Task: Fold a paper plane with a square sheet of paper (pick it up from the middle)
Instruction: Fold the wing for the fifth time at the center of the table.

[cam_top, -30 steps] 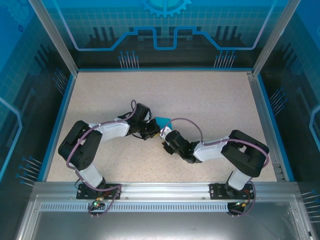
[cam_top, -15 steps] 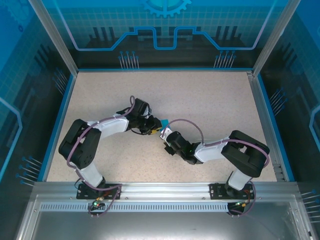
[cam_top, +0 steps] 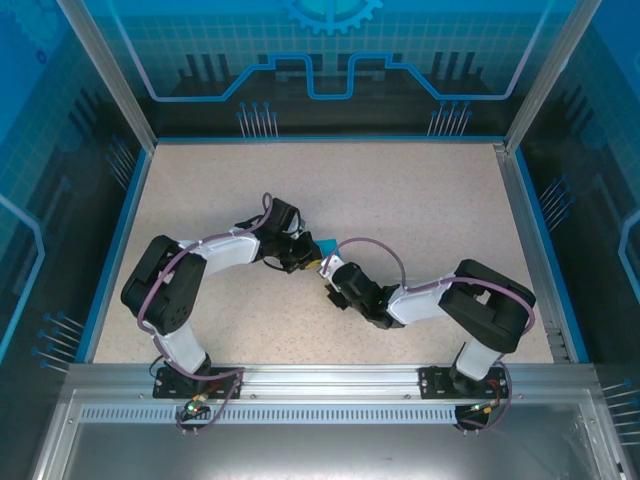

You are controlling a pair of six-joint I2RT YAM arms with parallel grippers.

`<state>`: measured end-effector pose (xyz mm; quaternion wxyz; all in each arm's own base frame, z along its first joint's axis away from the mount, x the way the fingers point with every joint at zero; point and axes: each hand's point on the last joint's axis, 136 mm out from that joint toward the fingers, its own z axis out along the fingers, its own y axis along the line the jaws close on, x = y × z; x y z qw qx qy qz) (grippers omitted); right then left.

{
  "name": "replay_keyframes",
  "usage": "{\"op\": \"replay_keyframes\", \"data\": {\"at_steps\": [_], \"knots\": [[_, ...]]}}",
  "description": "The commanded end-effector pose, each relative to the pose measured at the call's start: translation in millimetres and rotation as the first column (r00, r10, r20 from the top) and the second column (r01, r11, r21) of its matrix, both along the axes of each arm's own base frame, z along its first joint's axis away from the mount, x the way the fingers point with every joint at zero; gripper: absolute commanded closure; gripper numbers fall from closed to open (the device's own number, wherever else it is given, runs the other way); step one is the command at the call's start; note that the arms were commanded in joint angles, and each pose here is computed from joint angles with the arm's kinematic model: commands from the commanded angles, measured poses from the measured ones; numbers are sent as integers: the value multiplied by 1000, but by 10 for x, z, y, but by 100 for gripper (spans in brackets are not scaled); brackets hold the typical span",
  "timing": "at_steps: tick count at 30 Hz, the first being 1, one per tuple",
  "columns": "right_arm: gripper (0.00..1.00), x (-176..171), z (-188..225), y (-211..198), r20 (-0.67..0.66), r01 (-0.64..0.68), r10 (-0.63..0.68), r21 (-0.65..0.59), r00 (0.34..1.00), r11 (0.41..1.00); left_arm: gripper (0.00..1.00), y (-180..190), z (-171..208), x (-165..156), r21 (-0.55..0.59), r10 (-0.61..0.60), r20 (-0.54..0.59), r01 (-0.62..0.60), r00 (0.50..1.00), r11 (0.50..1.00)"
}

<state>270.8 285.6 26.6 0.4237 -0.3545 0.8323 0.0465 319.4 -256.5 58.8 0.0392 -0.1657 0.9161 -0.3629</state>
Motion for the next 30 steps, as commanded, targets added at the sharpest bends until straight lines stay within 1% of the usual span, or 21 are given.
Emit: {"op": "replay_keyframes", "data": {"at_steps": [1,10,15,18,22,25,30], "knots": [[74,109,120,122,39,21,-23,47,999,999,93,-8,31,-47,-16,-13,-19,13,1000,1000],[75,229,212,171,33,31,-34,103,999,994,93,-1,42,-49,-13,-11,-17,10,1000,1000],[82,247,171,147,-4,41,-41,132,999,990,91,6,67,-43,-12,-9,-10,9,1000,1000],[88,243,127,113,-36,52,-47,151,998,987,85,48,124,-13,-3,-1,6,1,1000,1000],[94,221,120,94,-108,61,-38,222,993,973,66,213,190,61,18,47,29,-48,998,999],[96,216,130,91,-179,77,-23,301,984,950,59,349,229,99,25,89,44,-90,995,996],[98,234,155,82,-312,135,12,446,950,885,49,471,292,91,33,121,80,-124,989,992]]}}
